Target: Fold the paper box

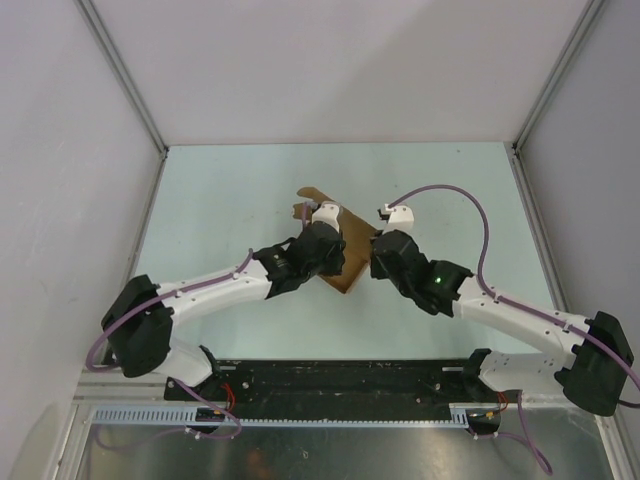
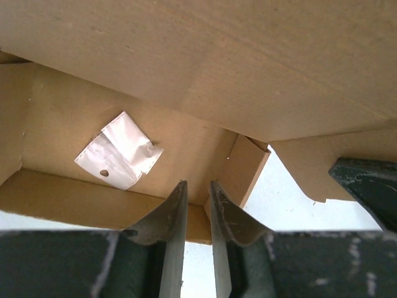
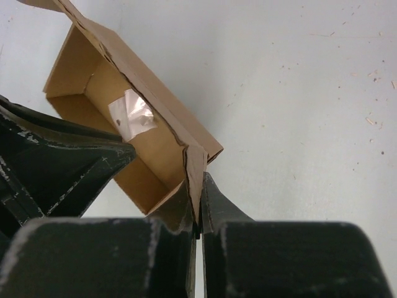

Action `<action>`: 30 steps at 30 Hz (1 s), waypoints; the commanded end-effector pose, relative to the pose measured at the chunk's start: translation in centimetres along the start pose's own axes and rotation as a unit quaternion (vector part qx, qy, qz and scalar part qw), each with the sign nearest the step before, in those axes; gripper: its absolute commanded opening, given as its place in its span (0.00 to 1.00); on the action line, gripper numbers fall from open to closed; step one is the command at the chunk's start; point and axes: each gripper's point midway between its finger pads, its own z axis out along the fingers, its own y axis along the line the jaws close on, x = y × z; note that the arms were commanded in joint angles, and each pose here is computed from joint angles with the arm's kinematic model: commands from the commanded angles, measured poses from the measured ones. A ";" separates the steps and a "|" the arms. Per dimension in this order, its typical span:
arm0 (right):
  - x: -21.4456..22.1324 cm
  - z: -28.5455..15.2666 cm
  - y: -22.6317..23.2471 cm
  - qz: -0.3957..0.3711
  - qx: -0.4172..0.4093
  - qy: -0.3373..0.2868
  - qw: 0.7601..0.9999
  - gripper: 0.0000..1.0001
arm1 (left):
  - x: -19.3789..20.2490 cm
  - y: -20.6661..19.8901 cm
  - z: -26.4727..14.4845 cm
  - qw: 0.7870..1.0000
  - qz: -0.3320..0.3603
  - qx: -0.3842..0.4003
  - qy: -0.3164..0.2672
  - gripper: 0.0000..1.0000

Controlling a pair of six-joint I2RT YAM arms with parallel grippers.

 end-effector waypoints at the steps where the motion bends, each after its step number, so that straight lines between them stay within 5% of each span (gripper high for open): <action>1: -2.3 -0.3 1.2 0.007 -0.016 -0.030 0.999 0.04 | -2.8 -1.6 -1.3 0.999 0.000 0.028 -0.035 0.26; 4: -2.2 -0.4 1.1 -0.029 -0.022 -0.026 0.999 0.03 | -4.1 -1.9 -3.2 0.997 0.009 0.047 -0.053 0.28; 11: -1.1 -0.8 1.1 -0.159 -0.073 0.005 0.984 0.01 | -9.7 -1.2 -11.4 0.985 0.039 0.075 -0.154 0.53; 18: -0.7 -3.2 1.4 -0.201 -0.180 0.031 0.962 0.00 | -13.3 4.5 -17.8 0.971 0.012 0.025 -0.238 0.56; 30: -0.5 -4.9 1.0 -0.239 -0.280 0.044 0.929 0.02 | -11.7 11.5 -15.4 0.979 -0.031 -0.039 -0.198 0.59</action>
